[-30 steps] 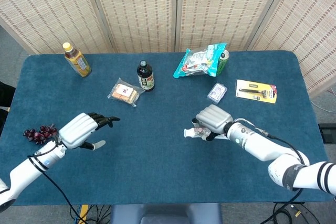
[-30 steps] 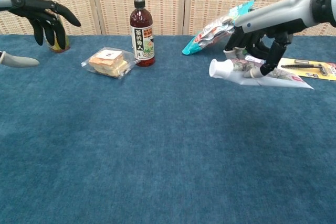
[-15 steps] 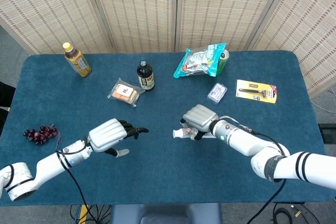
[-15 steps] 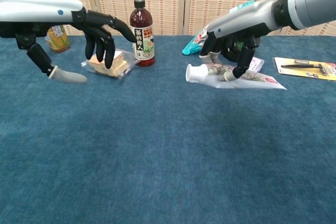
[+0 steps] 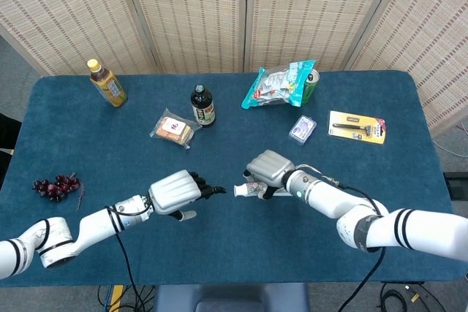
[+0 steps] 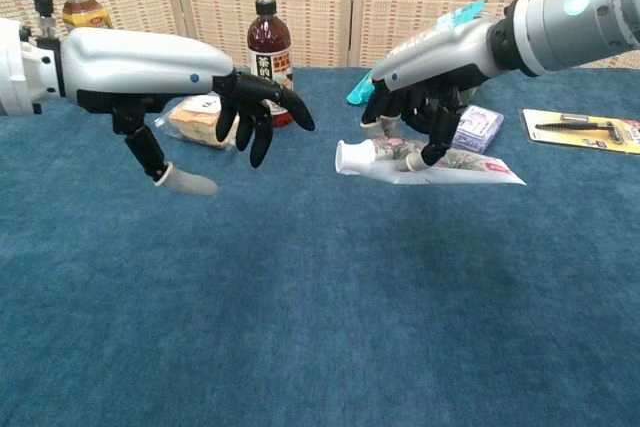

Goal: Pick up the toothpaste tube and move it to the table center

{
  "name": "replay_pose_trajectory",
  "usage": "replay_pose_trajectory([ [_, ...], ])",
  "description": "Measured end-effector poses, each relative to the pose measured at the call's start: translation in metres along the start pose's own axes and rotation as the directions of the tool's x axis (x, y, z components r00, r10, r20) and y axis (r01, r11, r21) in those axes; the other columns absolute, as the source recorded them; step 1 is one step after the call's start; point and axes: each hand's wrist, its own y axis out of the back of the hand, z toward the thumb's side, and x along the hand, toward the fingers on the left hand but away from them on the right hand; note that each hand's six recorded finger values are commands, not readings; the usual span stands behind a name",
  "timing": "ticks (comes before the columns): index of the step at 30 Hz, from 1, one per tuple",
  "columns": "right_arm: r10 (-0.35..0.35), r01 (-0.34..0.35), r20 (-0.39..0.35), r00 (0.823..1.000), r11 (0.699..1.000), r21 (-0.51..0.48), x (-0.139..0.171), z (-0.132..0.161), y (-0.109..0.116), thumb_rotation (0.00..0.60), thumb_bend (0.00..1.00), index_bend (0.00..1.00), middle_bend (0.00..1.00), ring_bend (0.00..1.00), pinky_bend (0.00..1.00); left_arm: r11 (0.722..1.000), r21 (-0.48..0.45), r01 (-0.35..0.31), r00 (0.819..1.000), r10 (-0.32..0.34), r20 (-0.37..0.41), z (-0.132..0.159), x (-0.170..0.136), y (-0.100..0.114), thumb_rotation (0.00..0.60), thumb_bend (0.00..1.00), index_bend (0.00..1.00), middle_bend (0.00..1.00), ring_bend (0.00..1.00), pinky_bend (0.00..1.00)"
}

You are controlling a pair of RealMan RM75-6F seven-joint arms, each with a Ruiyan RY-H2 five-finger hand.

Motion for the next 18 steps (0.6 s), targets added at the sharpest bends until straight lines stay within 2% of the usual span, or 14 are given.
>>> replay_pose_trajectory([
  [18, 0.026, -0.026, -0.014, 1.000, 1.000, 0.003, -0.017, 0.011, -0.002, 0.600, 1.00, 0.91, 0.80, 0.70, 0.62, 0.997, 0.056, 0.054, 0.999, -0.054, -0.001, 0.002, 0.023, -0.012, 0.600, 0.27, 0.13, 0.41, 0.37, 0.40],
])
